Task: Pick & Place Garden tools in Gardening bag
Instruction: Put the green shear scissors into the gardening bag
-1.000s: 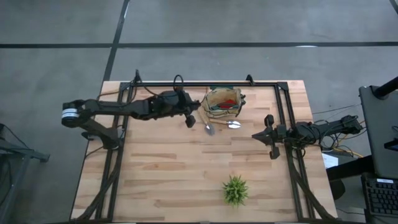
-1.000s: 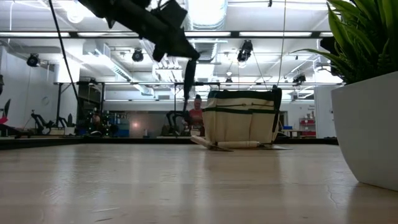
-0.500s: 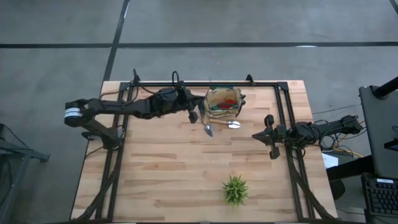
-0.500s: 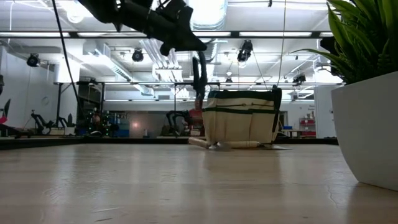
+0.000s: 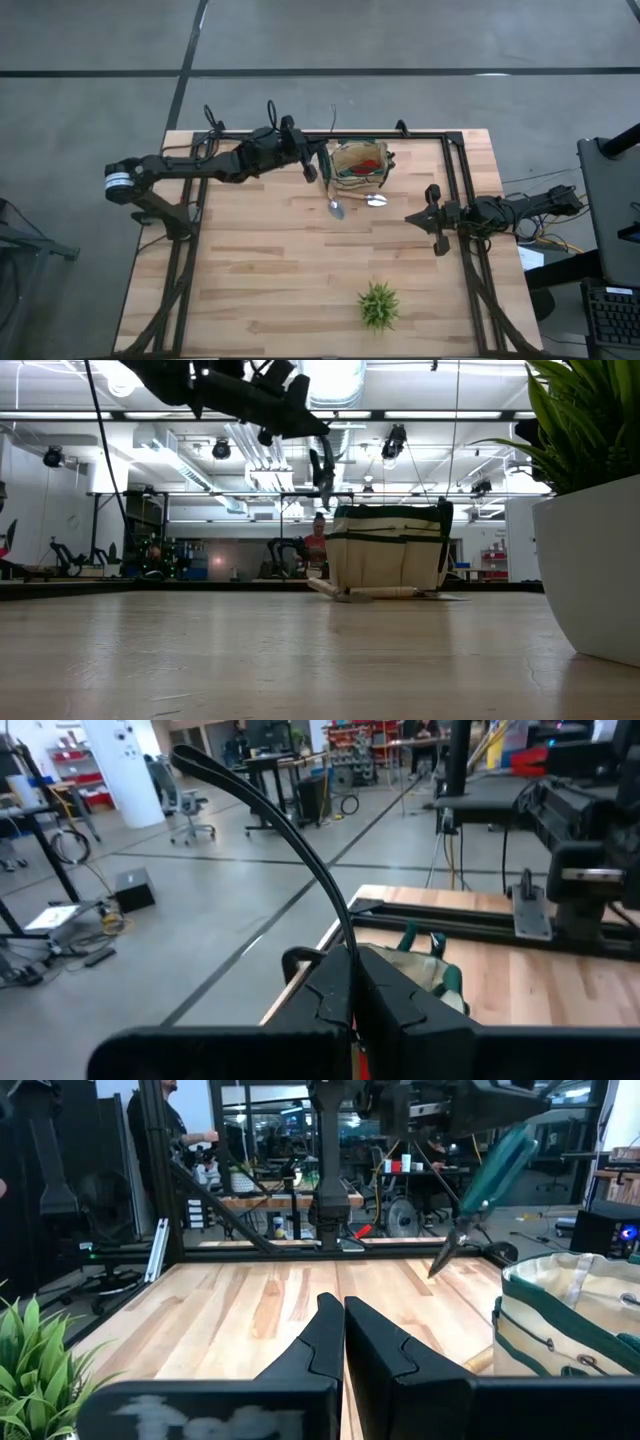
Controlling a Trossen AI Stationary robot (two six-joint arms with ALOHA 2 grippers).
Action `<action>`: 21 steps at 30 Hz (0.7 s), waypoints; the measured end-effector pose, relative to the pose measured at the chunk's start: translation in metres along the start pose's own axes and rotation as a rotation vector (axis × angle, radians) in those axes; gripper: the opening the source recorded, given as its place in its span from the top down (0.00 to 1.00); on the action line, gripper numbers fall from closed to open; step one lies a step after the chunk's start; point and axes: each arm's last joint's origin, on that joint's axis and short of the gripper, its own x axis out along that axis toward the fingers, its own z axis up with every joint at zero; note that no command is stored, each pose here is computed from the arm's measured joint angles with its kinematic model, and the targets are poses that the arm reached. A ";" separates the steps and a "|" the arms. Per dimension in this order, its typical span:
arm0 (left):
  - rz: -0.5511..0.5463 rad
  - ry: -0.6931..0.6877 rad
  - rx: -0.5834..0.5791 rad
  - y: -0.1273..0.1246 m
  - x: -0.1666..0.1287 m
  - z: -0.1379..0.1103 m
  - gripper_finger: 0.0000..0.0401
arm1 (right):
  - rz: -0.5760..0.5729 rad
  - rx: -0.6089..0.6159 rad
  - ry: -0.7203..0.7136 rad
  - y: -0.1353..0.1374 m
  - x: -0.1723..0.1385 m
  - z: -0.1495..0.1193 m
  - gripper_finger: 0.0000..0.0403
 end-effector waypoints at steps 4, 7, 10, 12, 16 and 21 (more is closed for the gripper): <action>-0.022 -0.009 -0.027 0.002 0.001 0.000 0.98 | 0.000 0.000 0.000 0.000 0.000 0.000 0.98; -0.028 -0.006 -0.026 0.001 0.004 -0.003 0.98 | 0.000 -0.003 0.000 0.000 0.000 0.000 0.98; -0.029 -0.019 -0.023 0.001 0.009 -0.005 0.98 | 0.000 0.001 0.000 0.000 0.000 0.000 0.98; -0.039 -0.030 -0.019 0.000 0.013 -0.005 0.98 | 0.000 -0.003 0.000 0.000 0.000 0.000 0.98; -0.058 -0.026 -0.012 -0.002 0.025 -0.007 0.98 | 0.000 0.001 0.000 0.000 0.000 0.000 0.98; -0.072 -0.038 -0.002 -0.004 0.041 -0.003 0.98 | 0.000 0.001 0.001 0.000 0.000 0.000 0.98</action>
